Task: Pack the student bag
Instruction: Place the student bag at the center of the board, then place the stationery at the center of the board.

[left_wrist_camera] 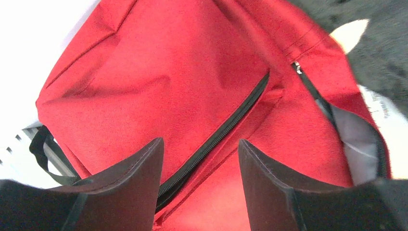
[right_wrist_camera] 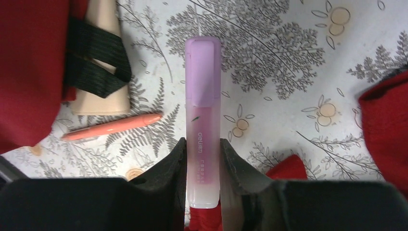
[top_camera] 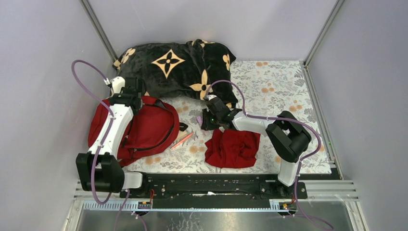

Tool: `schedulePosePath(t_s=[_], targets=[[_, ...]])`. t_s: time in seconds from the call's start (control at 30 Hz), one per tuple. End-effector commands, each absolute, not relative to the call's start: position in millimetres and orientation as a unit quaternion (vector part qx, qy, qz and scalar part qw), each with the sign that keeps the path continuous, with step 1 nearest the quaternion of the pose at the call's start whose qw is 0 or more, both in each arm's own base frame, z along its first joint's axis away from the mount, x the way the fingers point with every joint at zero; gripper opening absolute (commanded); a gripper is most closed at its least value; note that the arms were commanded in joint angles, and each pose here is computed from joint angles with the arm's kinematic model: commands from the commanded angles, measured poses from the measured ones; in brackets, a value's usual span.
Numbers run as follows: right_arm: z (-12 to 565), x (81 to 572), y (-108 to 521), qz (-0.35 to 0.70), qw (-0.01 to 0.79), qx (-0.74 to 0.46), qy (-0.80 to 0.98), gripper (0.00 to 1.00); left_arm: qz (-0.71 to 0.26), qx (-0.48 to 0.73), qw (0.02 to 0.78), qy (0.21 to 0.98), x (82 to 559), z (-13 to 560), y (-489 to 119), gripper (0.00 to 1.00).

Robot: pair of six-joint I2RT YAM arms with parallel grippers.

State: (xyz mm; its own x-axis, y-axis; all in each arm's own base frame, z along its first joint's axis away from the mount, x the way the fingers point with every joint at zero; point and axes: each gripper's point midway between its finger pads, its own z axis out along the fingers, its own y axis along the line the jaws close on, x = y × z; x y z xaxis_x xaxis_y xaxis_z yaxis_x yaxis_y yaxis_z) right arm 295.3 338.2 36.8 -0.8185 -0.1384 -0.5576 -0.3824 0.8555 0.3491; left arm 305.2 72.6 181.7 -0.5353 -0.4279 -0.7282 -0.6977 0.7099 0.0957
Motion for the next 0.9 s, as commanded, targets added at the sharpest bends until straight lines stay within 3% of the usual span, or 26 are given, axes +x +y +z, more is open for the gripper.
schedulePosePath(t_s=[0.0, 0.47, 0.57, 0.7, 0.87], targets=[[89, 311, 367, 0.297, 0.306, -0.138, 0.894, 0.00, 0.244, -0.349, 0.321, 0.846, 293, 156, 86, 0.64], [111, 306, 378, 0.336, 0.308, -0.148, 0.878, 0.00, 0.266, -0.354, 0.312, 0.840, 294, 143, 97, 0.63], [108, 306, 376, 0.331, 0.307, -0.148, 0.880, 0.00, 0.142, -0.308, 0.366, 0.867, 313, 153, 53, 0.65], [92, 309, 373, 0.311, 0.298, -0.147, 0.891, 0.00, 0.024, -0.178, 0.459, 0.870, 330, 201, -24, 0.77], [72, 321, 361, 0.259, 0.298, -0.138, 0.909, 0.00, -0.010, -0.079, 0.406, 0.911, 319, 191, -94, 0.83]])
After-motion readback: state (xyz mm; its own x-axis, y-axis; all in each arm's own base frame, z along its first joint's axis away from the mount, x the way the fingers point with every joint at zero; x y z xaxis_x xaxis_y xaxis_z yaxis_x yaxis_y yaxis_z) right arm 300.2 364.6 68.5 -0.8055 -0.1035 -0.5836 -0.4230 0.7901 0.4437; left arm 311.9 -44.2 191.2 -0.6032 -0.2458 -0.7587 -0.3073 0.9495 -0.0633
